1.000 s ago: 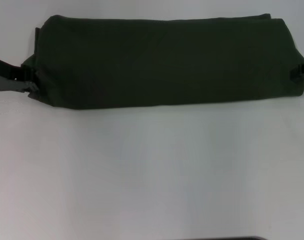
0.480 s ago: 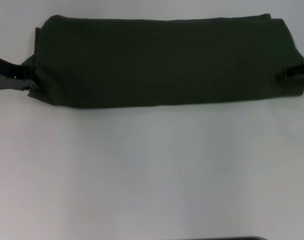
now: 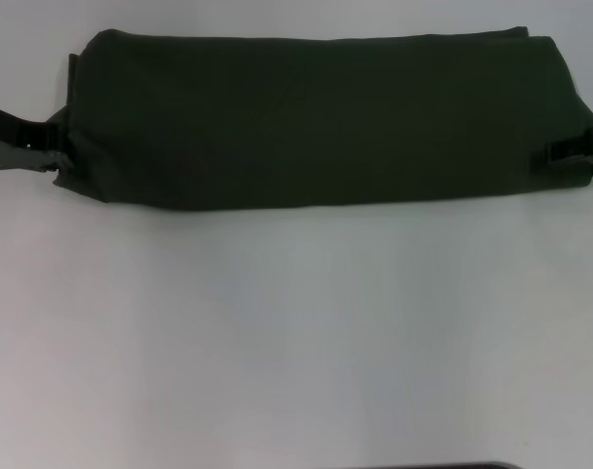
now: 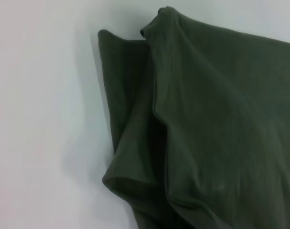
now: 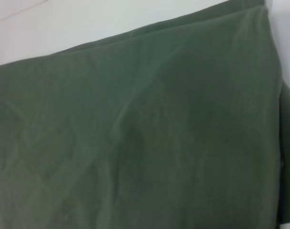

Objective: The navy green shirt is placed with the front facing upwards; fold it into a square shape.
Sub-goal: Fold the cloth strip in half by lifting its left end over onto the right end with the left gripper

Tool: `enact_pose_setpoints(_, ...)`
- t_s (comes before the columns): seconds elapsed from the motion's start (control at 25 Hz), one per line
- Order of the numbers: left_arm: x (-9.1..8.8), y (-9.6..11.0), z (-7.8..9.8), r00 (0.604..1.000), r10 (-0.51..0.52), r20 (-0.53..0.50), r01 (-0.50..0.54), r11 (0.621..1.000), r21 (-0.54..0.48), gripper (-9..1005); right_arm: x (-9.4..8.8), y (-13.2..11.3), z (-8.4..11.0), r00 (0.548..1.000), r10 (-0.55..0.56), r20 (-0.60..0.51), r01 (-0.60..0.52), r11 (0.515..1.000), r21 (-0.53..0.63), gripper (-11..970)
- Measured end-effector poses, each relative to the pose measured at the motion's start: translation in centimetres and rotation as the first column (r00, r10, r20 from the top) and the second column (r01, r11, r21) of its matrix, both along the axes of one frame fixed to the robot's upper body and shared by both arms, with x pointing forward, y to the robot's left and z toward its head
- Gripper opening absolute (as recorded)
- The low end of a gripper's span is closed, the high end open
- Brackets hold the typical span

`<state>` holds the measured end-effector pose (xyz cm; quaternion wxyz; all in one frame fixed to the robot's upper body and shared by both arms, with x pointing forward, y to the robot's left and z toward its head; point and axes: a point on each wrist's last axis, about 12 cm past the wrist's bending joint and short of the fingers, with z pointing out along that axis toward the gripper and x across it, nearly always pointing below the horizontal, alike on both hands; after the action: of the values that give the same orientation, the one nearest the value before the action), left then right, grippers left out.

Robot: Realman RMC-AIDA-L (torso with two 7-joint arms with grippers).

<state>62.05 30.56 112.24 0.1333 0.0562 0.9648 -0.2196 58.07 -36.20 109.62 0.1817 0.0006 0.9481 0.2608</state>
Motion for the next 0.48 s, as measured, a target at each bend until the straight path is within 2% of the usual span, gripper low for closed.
enact_pose_setpoints(0.12, 0.04, -0.05, 0.04, 1.0, -0.002, 0.001, 0.002, 1.0, 0.001, 45, -0.09, -0.03, 0.01, 1.0, 0.001, -0.006, -0.001, 1.0, 0.003, 795)
enact_pose_setpoints(0.2, 0.04, -0.05, 0.04, 1.0, -0.002, 0.001, 0.002, 1.0, 0.001, 47, -0.15, -0.15, 0.07, 1.0, 0.003, -0.011, -0.003, 1.0, 0.002, 624)
enact_pose_setpoints(0.48, -0.11, -0.11, -0.08, 1.0, -0.011, -0.009, 0.011, 1.0, 0.006, 54, -0.25, -0.4, 0.05, 0.999, -0.001, -0.036, 0.0, 1.0, -0.024, 334)
